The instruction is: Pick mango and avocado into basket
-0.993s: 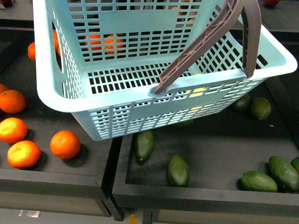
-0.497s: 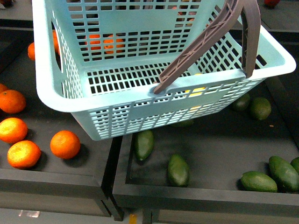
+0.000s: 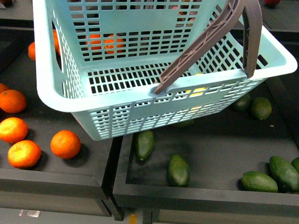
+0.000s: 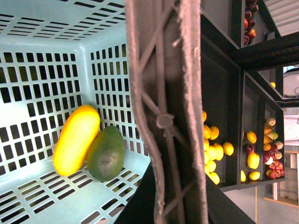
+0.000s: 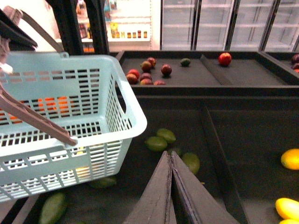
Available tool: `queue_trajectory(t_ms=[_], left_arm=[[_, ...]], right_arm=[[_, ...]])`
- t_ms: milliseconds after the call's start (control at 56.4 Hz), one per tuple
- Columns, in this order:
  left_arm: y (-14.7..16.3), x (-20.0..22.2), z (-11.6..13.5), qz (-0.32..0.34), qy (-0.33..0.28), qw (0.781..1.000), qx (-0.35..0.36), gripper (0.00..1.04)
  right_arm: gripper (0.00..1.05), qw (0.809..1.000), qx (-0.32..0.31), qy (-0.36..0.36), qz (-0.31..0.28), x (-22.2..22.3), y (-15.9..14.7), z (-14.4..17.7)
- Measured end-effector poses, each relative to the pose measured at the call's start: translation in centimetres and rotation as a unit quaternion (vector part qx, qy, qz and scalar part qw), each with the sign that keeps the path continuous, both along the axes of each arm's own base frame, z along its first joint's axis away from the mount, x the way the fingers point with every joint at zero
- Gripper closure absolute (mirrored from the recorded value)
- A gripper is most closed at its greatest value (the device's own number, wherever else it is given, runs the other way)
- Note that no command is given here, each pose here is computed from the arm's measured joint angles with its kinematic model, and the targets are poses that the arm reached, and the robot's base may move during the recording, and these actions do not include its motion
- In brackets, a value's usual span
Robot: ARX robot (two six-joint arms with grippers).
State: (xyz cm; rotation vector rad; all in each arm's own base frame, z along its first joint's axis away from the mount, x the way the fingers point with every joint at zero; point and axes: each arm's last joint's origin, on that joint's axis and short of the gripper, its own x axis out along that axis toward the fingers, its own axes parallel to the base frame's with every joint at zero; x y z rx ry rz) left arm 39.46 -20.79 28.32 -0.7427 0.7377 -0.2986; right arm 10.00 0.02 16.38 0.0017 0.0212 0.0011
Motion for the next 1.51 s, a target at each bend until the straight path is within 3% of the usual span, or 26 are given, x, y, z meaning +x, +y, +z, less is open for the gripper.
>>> queue_trajectory(t_ms=[248,319,763,1064,1508], left_arm=[[0.00,0.00,0.00,0.000,0.000,1.000,0.000,0.98],[-0.01,0.00,-0.02,-0.001,0.000,1.000,0.000,0.98],[0.00,0.01,-0.02,0.000,0.000,1.000,0.000,0.98],[-0.71,-0.38,-0.01,-0.018,0.004,1.000,-0.007,0.98],[0.15,0.09,-0.02,0.006,-0.002,1.000,0.004,0.98]], right_arm=[[1.00,1.000,-0.001,-0.012,0.000,-0.23,0.00,0.16],[0.81,1.000,-0.001,-0.012,0.000,-0.24,0.00,0.16],[0.06,1.000,0.000,-0.012,0.000,-0.24,0.00,0.17],[0.08,1.000,0.000,-0.011,-0.002,-0.24,-0.01,0.14],[0.08,1.000,0.000,-0.010,0.000,-0.24,0.00,0.13]])
